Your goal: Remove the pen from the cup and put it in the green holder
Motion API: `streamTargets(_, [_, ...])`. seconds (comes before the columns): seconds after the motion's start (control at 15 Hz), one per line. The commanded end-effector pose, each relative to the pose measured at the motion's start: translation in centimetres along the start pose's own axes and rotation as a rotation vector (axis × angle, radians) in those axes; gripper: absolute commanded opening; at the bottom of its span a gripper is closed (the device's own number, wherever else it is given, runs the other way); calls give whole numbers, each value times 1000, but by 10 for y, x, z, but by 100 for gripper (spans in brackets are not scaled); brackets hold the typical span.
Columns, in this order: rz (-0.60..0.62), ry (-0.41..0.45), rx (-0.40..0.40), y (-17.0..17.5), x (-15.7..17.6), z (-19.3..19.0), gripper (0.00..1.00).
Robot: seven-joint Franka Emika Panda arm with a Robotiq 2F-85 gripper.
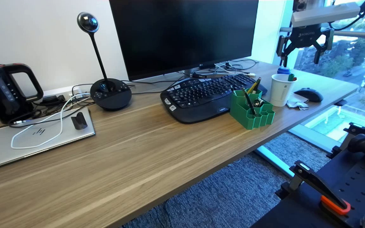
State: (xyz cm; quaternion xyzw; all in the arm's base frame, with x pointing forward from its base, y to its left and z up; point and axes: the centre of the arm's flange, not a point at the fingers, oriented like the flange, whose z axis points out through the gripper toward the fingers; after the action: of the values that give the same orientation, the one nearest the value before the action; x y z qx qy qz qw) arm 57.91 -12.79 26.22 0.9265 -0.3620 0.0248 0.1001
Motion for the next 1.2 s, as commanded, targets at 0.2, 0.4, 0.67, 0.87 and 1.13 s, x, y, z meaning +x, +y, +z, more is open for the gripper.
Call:
streamTargets(0.2, [3, -16, -17, 1, 1, 1, 100])
streamTargets(0.4, [4, -16, -17, 1, 2, 1, 100])
streamTargets(0.67, [11, -5, -15, -4, 4, 2, 100])
streamTargets(0.87, [8, 3, -10, -8, 5, 2, 100])
streamTargets(1.13, [4, 17, -11, -13, 7, 4, 100])
